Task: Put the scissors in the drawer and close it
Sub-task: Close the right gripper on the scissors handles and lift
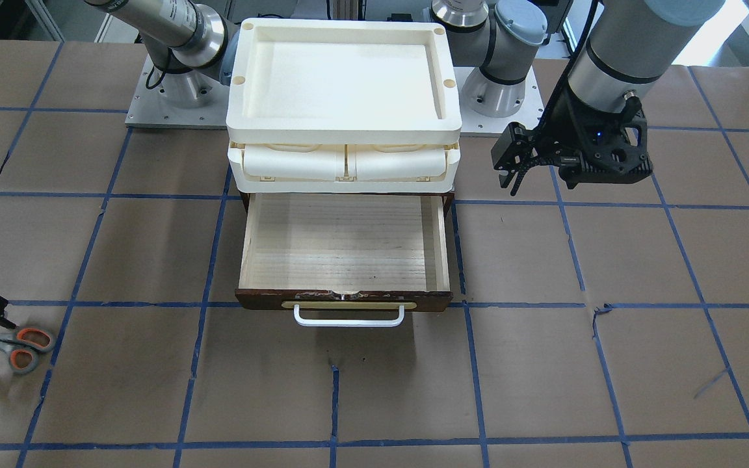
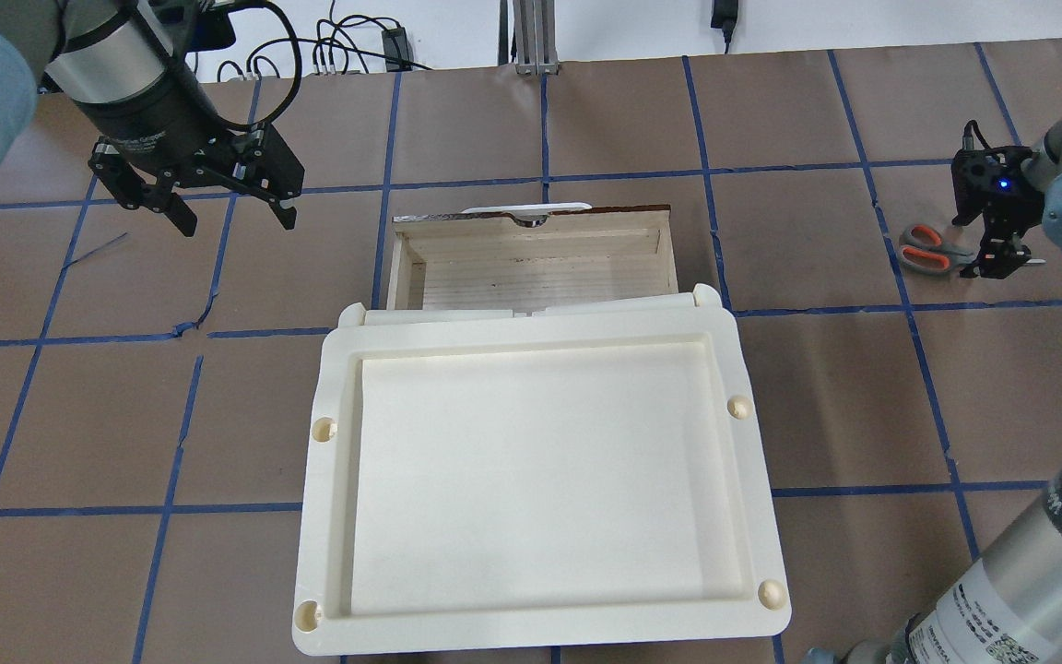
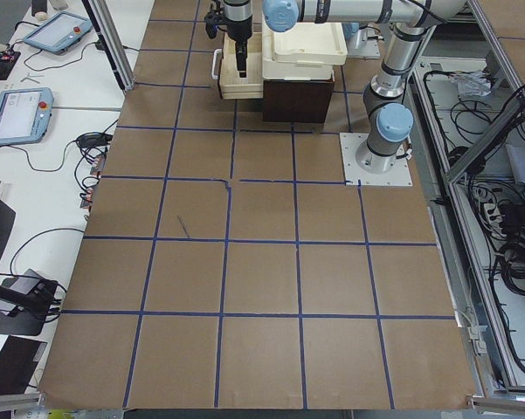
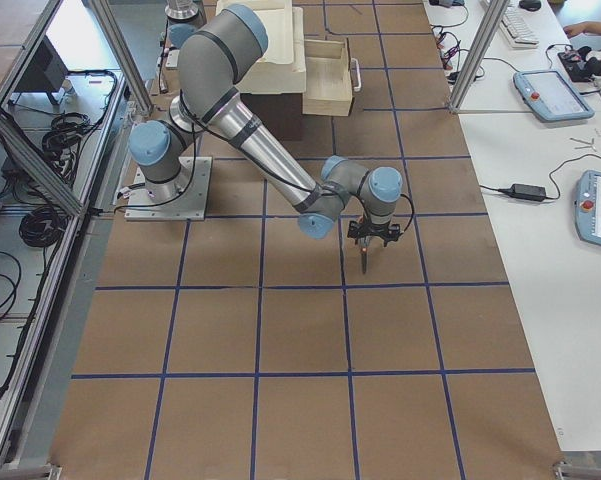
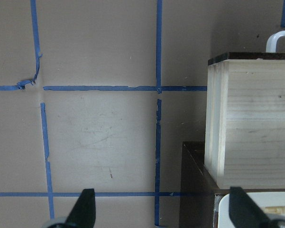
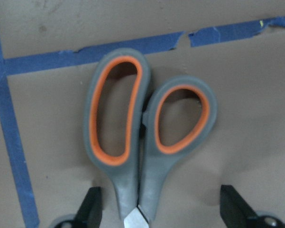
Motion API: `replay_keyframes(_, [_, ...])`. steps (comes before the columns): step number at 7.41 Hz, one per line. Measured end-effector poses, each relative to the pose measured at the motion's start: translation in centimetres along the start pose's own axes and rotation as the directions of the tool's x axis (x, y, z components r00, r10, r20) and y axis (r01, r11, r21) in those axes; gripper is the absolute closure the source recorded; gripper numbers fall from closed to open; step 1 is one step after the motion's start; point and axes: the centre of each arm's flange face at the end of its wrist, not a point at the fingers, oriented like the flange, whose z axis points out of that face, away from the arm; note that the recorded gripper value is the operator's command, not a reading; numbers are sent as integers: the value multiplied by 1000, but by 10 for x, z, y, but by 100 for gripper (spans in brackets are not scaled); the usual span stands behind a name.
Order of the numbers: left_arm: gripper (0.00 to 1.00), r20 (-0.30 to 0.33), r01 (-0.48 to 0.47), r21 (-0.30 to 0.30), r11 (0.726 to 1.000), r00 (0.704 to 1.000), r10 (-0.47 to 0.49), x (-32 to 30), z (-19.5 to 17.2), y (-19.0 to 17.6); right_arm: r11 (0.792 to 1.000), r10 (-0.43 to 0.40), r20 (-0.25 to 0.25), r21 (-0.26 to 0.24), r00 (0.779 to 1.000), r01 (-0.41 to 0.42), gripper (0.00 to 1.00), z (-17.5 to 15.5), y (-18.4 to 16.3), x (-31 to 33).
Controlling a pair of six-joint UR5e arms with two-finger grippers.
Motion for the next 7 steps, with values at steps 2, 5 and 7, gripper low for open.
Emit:
replay_keyframes(2, [0,0,0,0,1000,1000,0,0,0,0,999,37,37,8,999,-38,41,2,-3,-5])
replay_keyframes(5, [0,0,-1,0,1000,1000,1,0,0,0,999,37,39,-19,999,-36,67,-3,-2,-5])
replay_keyframes(7, [0,0,-1,0,1000,1000,1,0,0,0,999,38,37,-27,999,-37,91,-5,-2,-4])
